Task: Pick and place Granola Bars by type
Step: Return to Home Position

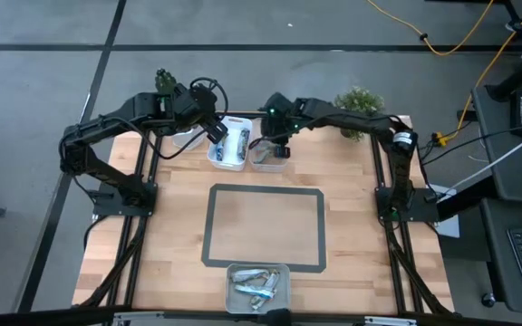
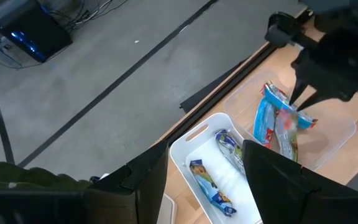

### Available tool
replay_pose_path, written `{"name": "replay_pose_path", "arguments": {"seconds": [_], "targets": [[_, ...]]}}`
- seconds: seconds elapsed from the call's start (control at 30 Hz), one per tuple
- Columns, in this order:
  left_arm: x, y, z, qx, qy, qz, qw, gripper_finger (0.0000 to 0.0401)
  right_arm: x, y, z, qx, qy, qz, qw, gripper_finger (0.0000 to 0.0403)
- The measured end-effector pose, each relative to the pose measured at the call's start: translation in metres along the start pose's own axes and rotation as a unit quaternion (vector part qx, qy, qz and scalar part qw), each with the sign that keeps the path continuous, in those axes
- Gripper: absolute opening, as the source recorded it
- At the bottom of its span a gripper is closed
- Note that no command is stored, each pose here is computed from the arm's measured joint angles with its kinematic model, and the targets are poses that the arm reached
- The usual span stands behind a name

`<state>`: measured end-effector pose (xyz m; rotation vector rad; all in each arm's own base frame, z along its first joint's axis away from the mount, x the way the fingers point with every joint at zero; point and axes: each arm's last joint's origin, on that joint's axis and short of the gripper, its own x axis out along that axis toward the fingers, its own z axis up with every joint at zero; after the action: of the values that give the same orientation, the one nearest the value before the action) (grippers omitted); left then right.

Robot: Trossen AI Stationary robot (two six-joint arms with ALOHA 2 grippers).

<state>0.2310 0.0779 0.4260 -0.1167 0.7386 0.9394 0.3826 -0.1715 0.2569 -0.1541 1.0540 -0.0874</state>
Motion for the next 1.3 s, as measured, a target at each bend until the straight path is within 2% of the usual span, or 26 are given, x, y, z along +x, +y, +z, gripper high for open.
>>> {"name": "replay_pose_path", "arguments": {"seconds": [0.17, 0.23, 0.37, 0.6, 0.7, 0.83, 0.93, 1.03, 1.1, 1.2, 1.3], "targets": [[0.005, -0.004, 0.0, 0.004, 0.007, -0.001, 1.0, 0.0198, 0.009, 0.009, 0.002, -0.061, 0.023, -0.019, 0.998, 0.0041], [0.008, -0.006, 0.0, 0.007, 0.012, -0.004, 1.0, 0.0198, 0.009, 0.011, 0.003, -0.064, 0.024, -0.021, 0.997, 0.0031], [0.01, -0.009, 0.0, 0.01, 0.019, -0.015, 1.0, 0.0198, 0.009, 0.013, 0.003, -0.04, 0.03, -0.018, 0.999, 0.0027], [0.009, -0.01, -0.001, 0.018, 0.022, -0.018, 0.999, 0.0198, -0.008, 0.016, 0.001, 0.0, 0.059, 0.011, 0.998, 0.0048], [0.008, -0.009, -0.002, 0.026, 0.029, -0.025, 0.999, 0.0198, -0.034, 0.017, 0.003, 0.021, 0.028, 0.015, 0.999, 0.0055], [-0.006, 0.004, -0.007, 0.012, 0.022, -0.01, 1.0, 0.0198, -0.088, 0.019, 0.007, 0.046, -0.039, -0.01, 0.998, 0.0057], [-0.028, 0.022, -0.014, 0.011, 0.009, -0.012, 1.0, 0.0198, -0.138, 0.021, 0.008, 0.049, -0.1, -0.083, 0.99, 0.0057], [-0.056, 0.047, -0.025, 0.016, -0.016, -0.023, 0.999, 0.0198, -0.186, 0.026, 0.004, 0.053, -0.154, -0.169, 0.972, 0.0057], [-0.075, 0.065, -0.037, 0.01, -0.045, -0.032, 0.998, 0.0198, -0.213, 0.028, -0.001, 0.06, -0.187, -0.206, 0.959, 0.0057], [-0.099, 0.092, -0.07, -0.01, -0.088, -0.066, 0.994, 0.0198, -0.242, 0.033, -0.01, 0.07, -0.221, -0.224, 0.947, 0.0057], [-0.111, 0.116, -0.11, -0.073, -0.155, -0.075, 0.982, 0.0198, -0.26, 0.037, -0.02, 0.09, -0.238, -0.225, 0.941, 0.0057]]}}
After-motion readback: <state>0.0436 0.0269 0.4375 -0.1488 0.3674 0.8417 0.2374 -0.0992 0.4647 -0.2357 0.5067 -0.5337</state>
